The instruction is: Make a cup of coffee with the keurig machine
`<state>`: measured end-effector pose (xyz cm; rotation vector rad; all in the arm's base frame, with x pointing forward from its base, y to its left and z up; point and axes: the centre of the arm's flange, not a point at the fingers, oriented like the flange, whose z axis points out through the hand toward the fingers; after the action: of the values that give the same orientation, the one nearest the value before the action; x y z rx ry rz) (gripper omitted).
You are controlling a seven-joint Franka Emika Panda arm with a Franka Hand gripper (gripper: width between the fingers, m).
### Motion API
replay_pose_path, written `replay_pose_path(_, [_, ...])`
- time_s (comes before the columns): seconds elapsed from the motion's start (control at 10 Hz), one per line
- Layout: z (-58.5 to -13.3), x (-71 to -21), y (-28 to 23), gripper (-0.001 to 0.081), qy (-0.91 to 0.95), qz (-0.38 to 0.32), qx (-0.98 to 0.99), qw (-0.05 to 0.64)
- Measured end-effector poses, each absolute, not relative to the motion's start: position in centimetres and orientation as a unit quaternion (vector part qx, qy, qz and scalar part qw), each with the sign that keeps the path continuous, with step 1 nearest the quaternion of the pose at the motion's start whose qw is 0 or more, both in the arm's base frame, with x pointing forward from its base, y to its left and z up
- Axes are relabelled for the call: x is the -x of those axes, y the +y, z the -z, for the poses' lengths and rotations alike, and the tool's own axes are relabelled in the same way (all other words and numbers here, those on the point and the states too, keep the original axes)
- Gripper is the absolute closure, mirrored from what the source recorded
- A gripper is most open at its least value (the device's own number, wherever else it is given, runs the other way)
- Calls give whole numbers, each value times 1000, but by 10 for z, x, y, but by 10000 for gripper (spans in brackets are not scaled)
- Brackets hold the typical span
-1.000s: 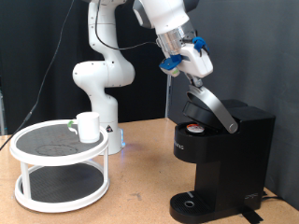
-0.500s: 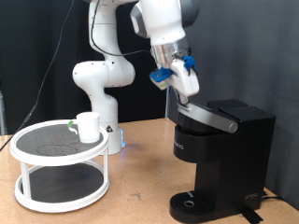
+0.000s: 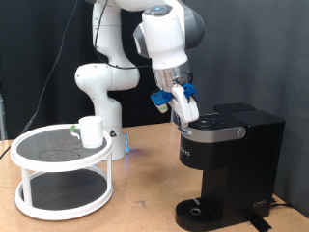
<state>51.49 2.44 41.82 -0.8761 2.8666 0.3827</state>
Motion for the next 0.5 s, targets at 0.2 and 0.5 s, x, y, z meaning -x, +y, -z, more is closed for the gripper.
replay_pose_path(0.2, [-418, -515, 24, 806, 946, -128, 291, 62])
replay_pose_path(0.5, [-417, -513, 20, 806, 937, -146, 305, 82])
